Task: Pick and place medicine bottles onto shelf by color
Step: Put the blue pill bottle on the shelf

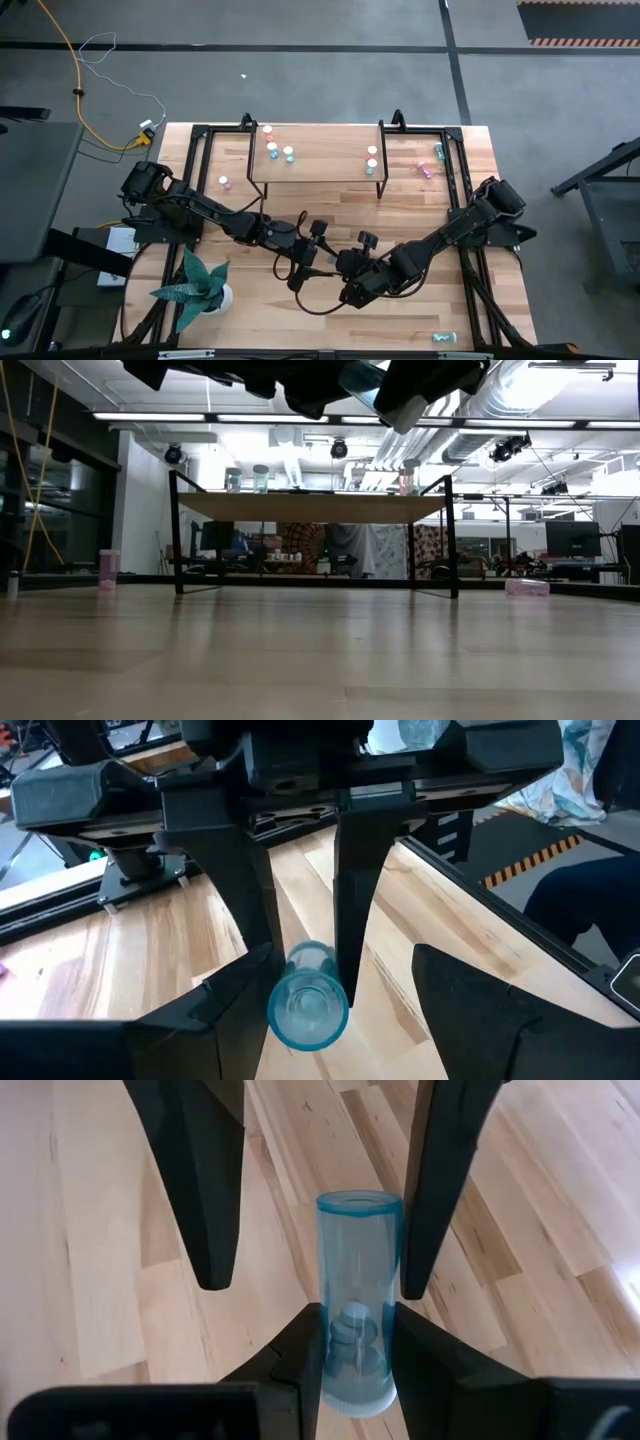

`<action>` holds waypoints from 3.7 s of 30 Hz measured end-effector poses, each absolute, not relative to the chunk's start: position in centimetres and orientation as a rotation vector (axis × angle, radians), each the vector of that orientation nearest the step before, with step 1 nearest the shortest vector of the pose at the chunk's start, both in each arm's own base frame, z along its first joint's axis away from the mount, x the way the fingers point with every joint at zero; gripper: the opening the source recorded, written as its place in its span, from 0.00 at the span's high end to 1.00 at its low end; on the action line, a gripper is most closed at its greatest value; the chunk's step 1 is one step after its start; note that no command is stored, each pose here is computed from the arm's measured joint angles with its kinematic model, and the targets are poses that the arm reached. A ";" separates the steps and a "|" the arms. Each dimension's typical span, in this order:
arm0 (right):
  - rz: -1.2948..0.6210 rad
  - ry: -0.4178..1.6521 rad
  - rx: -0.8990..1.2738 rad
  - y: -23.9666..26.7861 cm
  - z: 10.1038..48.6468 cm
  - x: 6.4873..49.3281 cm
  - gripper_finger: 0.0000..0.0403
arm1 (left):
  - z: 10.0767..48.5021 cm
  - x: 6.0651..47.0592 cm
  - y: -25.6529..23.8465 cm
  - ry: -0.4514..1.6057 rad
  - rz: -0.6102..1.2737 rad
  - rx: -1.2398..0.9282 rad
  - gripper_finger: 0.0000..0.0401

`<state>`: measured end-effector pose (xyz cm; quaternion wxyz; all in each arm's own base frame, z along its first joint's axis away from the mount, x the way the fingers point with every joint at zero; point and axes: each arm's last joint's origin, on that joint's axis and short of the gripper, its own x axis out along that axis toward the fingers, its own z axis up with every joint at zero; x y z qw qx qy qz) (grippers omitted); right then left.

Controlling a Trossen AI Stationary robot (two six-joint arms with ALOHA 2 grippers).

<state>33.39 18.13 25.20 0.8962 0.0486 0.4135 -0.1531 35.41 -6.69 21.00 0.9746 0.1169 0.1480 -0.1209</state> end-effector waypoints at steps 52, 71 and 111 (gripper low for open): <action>-0.268 0.830 0.060 18.0 27.7 31.7 0.73 | 20.9 34.9 -6.4 0.371 -0.207 0.217 0.79; -0.303 0.781 0.116 18.3 28.8 30.7 0.72 | 20.9 34.9 -6.2 0.378 -0.189 0.204 0.79; -0.552 0.252 0.231 17.6 16.1 22.9 0.44 | 22.5 31.3 -2.5 0.034 0.002 -0.100 0.78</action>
